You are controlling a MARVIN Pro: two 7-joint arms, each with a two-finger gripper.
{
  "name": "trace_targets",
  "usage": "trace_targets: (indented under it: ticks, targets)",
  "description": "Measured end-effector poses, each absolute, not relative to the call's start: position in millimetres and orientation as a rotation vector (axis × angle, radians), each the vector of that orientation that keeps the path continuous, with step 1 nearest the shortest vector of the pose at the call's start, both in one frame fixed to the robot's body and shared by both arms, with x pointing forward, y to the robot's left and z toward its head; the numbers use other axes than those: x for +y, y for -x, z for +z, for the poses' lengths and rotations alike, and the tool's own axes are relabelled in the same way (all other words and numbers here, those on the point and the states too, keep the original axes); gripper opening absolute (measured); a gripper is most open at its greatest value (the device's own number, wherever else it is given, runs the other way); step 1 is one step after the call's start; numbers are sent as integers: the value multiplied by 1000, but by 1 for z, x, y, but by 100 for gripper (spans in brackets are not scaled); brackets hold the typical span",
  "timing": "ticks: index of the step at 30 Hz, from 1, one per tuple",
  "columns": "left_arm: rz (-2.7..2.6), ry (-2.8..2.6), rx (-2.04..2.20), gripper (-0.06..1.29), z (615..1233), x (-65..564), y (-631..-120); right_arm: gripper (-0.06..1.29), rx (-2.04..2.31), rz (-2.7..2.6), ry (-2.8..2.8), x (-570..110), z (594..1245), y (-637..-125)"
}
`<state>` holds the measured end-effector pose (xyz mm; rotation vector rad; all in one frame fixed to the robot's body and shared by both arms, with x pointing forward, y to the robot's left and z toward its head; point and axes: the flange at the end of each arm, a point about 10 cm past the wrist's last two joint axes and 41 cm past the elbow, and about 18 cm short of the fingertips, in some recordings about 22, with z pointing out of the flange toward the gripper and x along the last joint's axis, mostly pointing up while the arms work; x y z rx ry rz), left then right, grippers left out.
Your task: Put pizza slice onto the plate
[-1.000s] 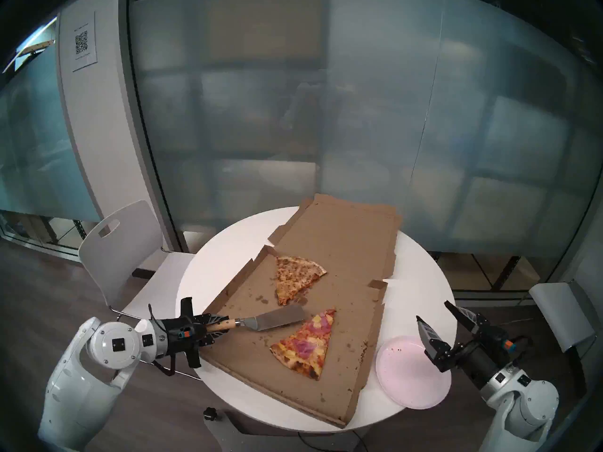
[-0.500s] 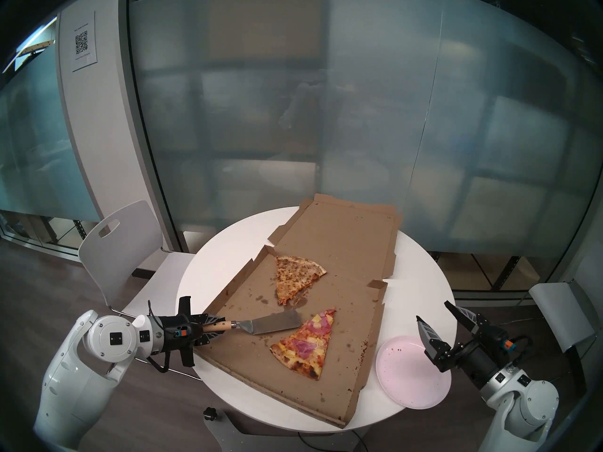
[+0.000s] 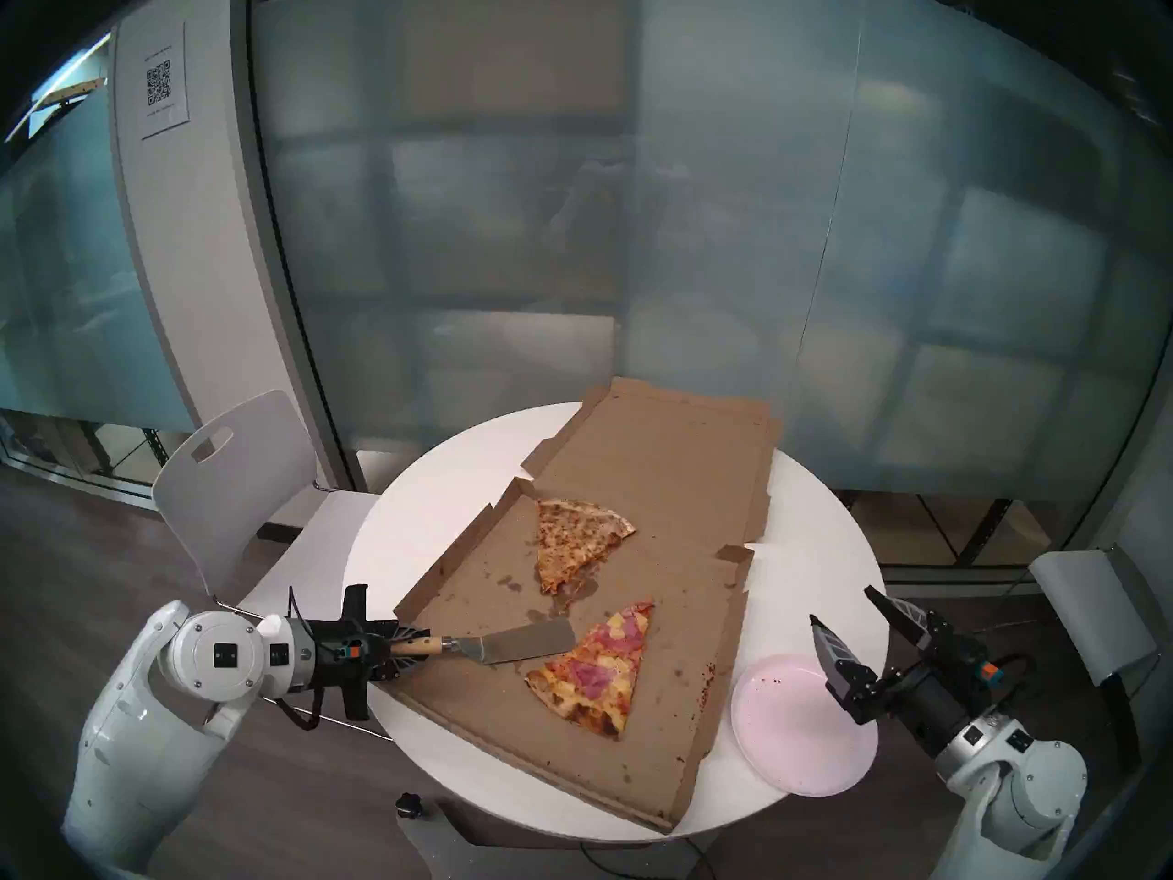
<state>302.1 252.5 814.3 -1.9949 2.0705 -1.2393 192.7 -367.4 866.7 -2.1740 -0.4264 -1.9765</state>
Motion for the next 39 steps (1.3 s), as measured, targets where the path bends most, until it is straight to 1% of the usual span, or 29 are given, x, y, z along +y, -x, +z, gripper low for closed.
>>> trace_targets:
  ticks: [13, 29, 39]
  targets:
    - [-1208, 1971, 2126, 24, 812, 250, -303, 122, -426, -1976, 2174, -367, 867, -193]
    - [-1170, 1958, 2200, 24, 813, 238, -308, 122, -426, -1976, 2174, -367, 867, -193]
    - [-1146, 2025, 2191, 24, 815, 241, -307, 122, -426, -1976, 2174, -367, 867, -193]
